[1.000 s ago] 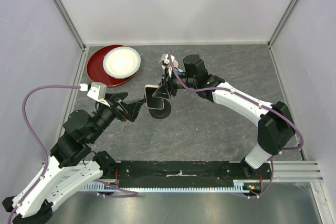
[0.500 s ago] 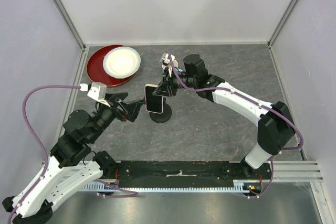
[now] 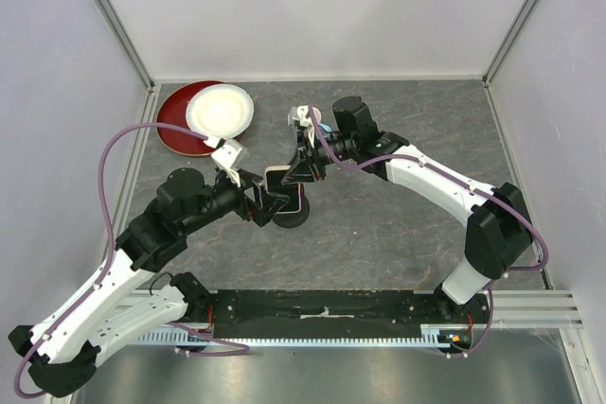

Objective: Place the phone on the phone stand

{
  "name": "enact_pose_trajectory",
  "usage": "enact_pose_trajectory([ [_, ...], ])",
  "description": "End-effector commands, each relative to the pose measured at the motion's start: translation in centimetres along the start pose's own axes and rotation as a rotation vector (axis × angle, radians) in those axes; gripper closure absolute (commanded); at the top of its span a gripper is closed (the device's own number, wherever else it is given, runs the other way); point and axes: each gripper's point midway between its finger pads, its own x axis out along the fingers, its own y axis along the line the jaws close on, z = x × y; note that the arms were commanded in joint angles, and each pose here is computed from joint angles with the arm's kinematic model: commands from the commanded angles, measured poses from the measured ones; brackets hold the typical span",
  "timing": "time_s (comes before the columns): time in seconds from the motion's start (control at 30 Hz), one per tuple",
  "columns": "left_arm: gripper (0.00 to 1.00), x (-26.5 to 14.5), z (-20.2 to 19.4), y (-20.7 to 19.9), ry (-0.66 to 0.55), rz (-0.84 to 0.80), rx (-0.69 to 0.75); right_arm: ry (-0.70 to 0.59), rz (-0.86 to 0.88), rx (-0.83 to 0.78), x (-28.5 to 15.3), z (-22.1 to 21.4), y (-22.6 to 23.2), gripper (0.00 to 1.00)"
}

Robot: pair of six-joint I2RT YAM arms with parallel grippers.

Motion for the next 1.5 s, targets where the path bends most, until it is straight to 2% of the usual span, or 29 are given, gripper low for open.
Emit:
enact_pose_trajectory([
  [0.0,0.07,-0.8,0.2,-0.9,0.027,-0.067,0.106,0.073,0.084,-0.069,-1.5,-0.6,2.4,1.00],
  [0.17,0.07,-0.8,-0.1,-0.5,0.027,-0.053,0.116,0.161,0.041,-0.036,-2.0,-2.7,1.8,0.84],
  [0.27,0.05,-0.6,-0.2,0.4,0.034,-0.009,0.122,0.163,0.030,-0.021,-2.0,-2.7,1.7,0.59],
  [0.3,0.05,-0.4,-0.7,1.0,0.059,0.019,0.123,0.160,0.028,-0.019,-2.0,-2.6,1.7,0.46],
  [0.37,0.05,0.2,-1.1,2.5,0.103,0.085,0.131,0.153,0.015,-0.021,-2.1,-2.2,1.8,0.36],
  [0.4,0.05,0.3,-1.2,2.6,0.114,0.087,0.134,0.153,0.006,-0.014,-2.2,-2.5,1.7,0.24],
  [0.5,0.04,1.0,-1.1,3.9,0.132,0.092,0.128,0.135,-0.024,-0.032,-2.6,-2.2,1.9,0.05],
  [0.53,0.04,1.2,-1.0,3.9,0.143,0.073,0.121,0.126,-0.030,-0.044,-2.9,-1.9,2.1,0.02],
  [0.7,0.02,1.9,-0.2,6.6,0.141,0.071,0.056,0.132,-0.072,-0.018,-3.6,-2.8,2.5,0.02],
  [0.93,0.05,3.4,0.1,3.7,0.126,-0.192,0.047,0.051,-0.090,-0.026,-4.8,-2.4,4.4,0.02],
  [1.1,0.12,4.4,-0.5,2.9,0.153,-0.290,0.040,-0.003,-0.094,-0.028,-5.5,-2.3,5.6,0.02],
  [1.2,0.19,5.0,-0.8,3.1,0.163,-0.300,0.041,-0.023,-0.097,-0.034,-5.9,-2.3,6.4,0.02],
  [1.47,0.44,5.5,-1.2,3.2,0.137,-0.318,0.046,-0.034,-0.108,-0.042,-6.4,-2.2,6.8,0.02],
])
